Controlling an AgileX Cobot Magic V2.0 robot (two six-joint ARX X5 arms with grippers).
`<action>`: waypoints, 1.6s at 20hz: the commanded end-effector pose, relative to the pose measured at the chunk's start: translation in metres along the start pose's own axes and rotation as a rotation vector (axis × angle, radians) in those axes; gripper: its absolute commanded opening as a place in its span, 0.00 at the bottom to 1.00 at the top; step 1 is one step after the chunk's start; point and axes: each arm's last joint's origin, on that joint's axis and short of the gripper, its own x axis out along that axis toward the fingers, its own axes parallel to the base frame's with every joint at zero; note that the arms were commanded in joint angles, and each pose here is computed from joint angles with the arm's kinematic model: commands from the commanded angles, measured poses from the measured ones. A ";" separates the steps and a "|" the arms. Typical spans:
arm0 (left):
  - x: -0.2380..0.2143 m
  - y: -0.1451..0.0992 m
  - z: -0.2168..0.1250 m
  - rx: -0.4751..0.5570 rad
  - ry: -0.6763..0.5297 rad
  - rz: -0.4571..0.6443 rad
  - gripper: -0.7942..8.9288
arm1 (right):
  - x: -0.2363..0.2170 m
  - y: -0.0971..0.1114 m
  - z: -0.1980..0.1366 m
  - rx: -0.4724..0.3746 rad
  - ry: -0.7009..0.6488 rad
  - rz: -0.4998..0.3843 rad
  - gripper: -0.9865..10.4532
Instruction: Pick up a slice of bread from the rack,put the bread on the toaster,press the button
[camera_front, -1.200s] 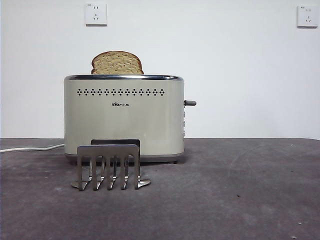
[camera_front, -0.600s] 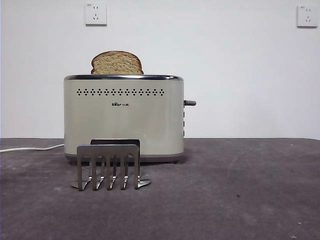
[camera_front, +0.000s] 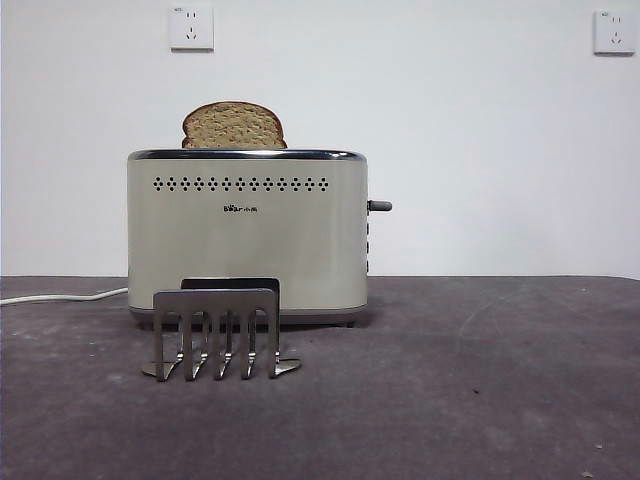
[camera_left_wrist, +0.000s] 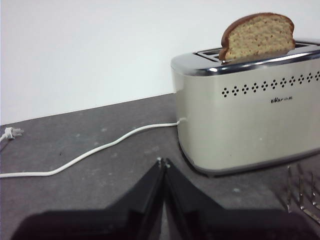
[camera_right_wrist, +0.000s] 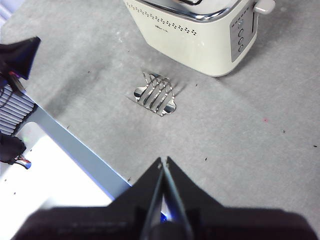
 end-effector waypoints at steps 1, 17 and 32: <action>0.000 0.000 -0.006 -0.010 -0.005 0.004 0.08 | 0.001 0.000 -0.001 -0.012 0.001 0.001 0.09; -0.002 -0.003 -0.026 -0.080 0.184 -0.012 0.08 | 0.001 0.000 -0.001 -0.012 0.001 0.001 0.09; -0.002 -0.003 -0.026 -0.080 0.184 -0.012 0.08 | -0.050 0.017 -0.016 -0.156 -0.389 -0.174 0.09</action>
